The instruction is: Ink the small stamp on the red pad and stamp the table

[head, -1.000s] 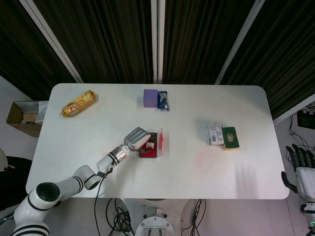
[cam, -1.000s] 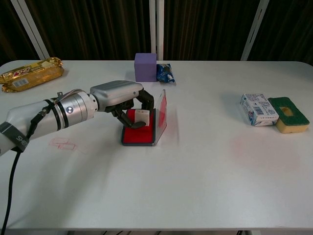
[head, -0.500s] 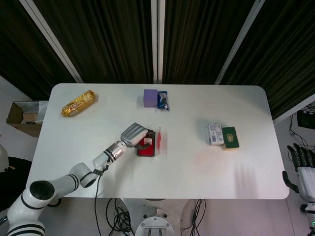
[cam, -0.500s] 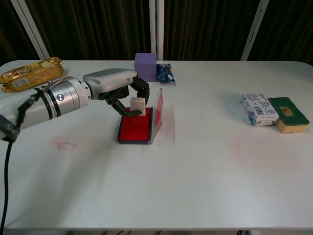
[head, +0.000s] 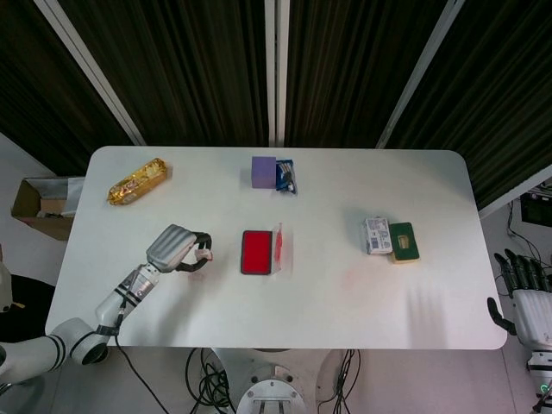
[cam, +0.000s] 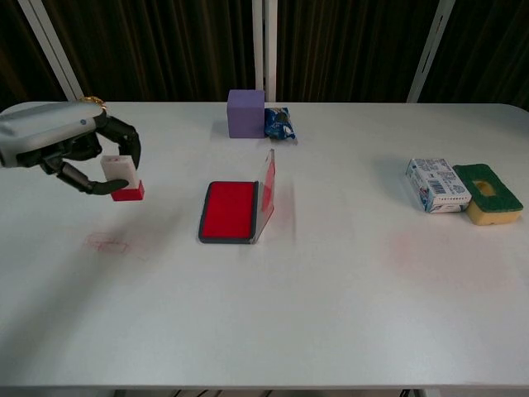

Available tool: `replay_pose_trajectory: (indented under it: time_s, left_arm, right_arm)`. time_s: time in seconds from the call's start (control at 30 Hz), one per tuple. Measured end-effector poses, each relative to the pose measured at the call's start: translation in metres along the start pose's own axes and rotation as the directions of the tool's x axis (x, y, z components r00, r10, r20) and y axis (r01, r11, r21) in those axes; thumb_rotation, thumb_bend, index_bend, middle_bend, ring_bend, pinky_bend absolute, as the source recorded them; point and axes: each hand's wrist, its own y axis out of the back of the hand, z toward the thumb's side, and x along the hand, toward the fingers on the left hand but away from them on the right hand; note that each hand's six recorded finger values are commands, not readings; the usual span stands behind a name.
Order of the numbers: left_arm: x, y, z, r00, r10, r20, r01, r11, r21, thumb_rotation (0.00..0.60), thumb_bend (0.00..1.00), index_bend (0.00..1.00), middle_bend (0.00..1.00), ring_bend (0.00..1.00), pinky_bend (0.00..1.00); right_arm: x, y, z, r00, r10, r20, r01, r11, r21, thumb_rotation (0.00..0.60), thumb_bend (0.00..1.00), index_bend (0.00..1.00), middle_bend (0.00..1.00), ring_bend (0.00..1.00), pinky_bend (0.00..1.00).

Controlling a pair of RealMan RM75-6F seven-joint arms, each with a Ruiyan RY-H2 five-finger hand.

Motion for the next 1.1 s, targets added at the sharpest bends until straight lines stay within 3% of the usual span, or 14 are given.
replay_pose_trajectory:
  time_s: [0.2,0.5,1.1]
  left_arm:
    - [-0.029,-0.018,-0.014,0.999,0.001,-0.040,0.000,1.000,0.020,0.600,0.43,0.61,0.63,0.99,1.00]
    - [-0.029,-0.040,-0.021,0.999,-0.001,-0.034,0.002,1.000,0.026,0.600,0.43,0.61,0.63,0.99,1.00]
    - [-0.030,-0.061,-0.034,0.999,0.006,-0.042,-0.006,1.000,0.014,0.600,0.43,0.58,0.58,0.99,1.00]
  right_arm:
    - [0.001,-0.001,0.004,1.000,0.005,-0.008,-0.005,1.000,0.005,0.600,0.35,0.00,0.00,0.00,0.00]
    - [0.006,0.004,0.002,1.000,-0.009,0.006,0.009,1.000,0.016,0.600,0.35,0.00,0.00,0.00,0.00]
    - [0.007,0.002,0.003,1.000,0.001,0.013,-0.001,1.000,0.024,0.600,0.35,0.00,0.00,0.00,0.00]
